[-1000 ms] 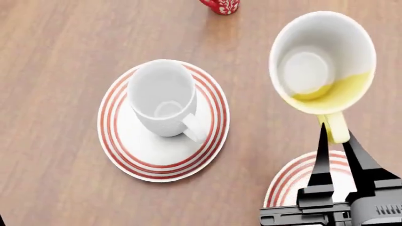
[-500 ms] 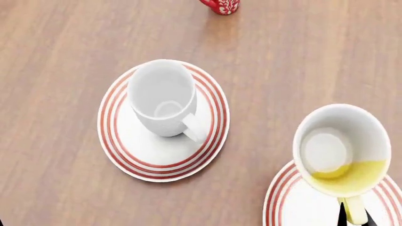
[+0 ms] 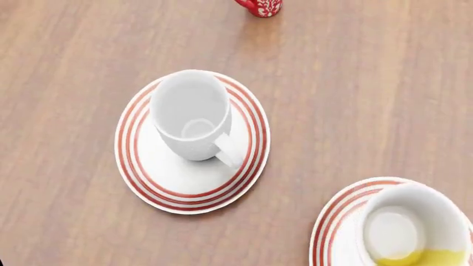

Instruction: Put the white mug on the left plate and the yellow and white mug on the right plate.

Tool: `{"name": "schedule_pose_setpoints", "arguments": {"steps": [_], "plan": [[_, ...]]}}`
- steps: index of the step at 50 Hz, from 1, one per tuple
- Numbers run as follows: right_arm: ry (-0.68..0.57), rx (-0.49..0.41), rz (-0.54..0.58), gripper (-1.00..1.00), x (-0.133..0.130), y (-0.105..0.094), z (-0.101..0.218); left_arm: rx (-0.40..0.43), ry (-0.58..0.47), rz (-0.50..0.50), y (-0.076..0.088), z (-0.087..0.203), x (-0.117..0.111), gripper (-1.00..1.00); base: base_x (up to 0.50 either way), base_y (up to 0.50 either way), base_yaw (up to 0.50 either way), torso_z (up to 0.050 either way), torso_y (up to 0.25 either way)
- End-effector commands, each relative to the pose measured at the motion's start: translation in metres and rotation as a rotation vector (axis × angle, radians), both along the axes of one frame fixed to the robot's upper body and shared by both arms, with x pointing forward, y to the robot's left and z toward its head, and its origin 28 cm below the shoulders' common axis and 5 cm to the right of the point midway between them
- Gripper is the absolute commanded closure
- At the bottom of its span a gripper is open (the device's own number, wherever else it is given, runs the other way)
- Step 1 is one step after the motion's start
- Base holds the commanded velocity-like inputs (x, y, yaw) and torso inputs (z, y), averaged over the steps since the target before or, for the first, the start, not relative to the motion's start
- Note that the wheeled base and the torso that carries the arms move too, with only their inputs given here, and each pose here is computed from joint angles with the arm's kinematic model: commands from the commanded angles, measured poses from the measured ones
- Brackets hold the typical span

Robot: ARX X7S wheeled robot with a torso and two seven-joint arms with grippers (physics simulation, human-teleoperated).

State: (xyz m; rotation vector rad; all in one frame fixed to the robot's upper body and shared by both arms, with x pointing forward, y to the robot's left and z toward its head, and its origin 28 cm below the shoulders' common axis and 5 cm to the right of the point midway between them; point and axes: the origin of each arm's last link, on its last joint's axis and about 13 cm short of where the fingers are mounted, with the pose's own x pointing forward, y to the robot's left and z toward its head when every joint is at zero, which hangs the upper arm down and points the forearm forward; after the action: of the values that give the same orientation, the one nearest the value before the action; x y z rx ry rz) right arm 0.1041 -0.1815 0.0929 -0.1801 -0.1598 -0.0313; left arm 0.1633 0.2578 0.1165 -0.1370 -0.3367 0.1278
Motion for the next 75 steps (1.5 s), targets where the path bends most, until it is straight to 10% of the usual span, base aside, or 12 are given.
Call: {"name": "schedule_pose_setpoints", "arguments": {"steps": [1, 59, 60, 75], "plan": [[0.016, 0.003, -0.006, 1.0, -0.007, -0.003, -0.014, 0.006, 0.001, -0.002, 0.0, 0.0, 0.0, -1.0, 0.0, 0.0, 0.0, 0.0, 0.0], [0.136, 0.104, -0.036, 1.0, 0.02, -0.016, -0.057, 0.008, 0.002, -0.006, 0.001, -0.001, -0.001, -1.0, 0.0, 0.0, 0.0, 0.0, 0.0], [0.127, 0.105, -0.053, -1.0, 0.019, -0.016, -0.057, 0.008, 0.002, -0.006, 0.001, -0.001, -0.001, -1.0, 0.0, 0.0, 0.0, 0.0, 0.0], [-0.038, 0.097, -0.032, -1.0, -0.031, -0.012, -0.036, 0.008, 0.003, -0.005, 0.0, -0.001, -0.001, -1.0, 0.0, 0.0, 0.0, 0.0, 0.0]]}}
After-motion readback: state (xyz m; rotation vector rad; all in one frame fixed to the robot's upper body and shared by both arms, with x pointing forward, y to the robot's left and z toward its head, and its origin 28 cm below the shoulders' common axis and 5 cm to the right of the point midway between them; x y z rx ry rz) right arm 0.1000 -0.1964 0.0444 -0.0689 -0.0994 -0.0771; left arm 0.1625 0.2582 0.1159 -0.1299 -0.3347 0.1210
